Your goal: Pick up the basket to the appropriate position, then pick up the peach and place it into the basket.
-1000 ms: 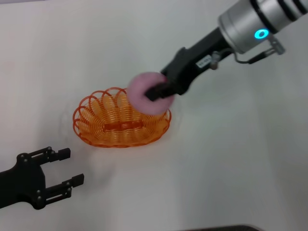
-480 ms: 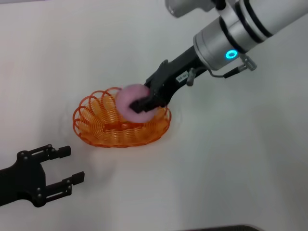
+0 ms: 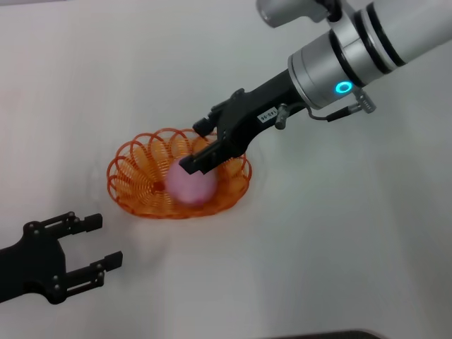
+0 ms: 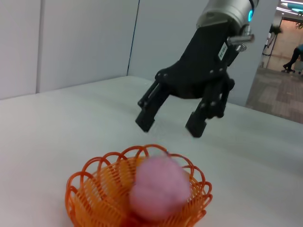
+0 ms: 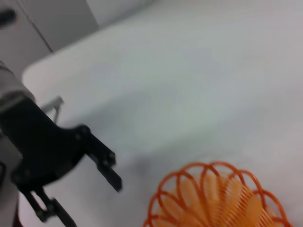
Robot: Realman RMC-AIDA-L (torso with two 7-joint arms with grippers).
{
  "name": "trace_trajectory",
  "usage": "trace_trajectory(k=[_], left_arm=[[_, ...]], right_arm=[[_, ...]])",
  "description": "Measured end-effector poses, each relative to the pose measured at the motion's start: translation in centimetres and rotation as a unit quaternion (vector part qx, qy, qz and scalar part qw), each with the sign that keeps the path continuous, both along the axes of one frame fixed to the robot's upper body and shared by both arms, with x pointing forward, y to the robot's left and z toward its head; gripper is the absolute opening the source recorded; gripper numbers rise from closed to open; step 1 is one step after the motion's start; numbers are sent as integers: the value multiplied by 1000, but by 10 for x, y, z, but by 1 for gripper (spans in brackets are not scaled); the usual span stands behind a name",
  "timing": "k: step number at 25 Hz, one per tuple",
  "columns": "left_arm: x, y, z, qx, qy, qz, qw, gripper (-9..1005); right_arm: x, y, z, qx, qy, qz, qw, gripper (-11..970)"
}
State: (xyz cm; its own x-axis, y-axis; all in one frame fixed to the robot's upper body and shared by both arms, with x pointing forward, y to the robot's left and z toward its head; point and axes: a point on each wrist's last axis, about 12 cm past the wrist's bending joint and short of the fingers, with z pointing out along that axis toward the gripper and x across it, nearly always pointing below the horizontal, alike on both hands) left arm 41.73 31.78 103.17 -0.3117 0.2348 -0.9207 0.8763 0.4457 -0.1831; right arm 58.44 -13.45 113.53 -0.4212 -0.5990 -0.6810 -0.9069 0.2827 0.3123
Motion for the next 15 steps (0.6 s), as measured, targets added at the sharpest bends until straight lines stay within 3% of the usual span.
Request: trace_trajectory(k=[8,15], left_arm=[[-1,2,0,-4,-1,9,1000,695],[0,1,0,-6,-2,8,1000,693]], right_arm=[[-5,-17,-4,42,-6,-14,999,927],[-31,-61,-26,79,-26,-4,997,927]])
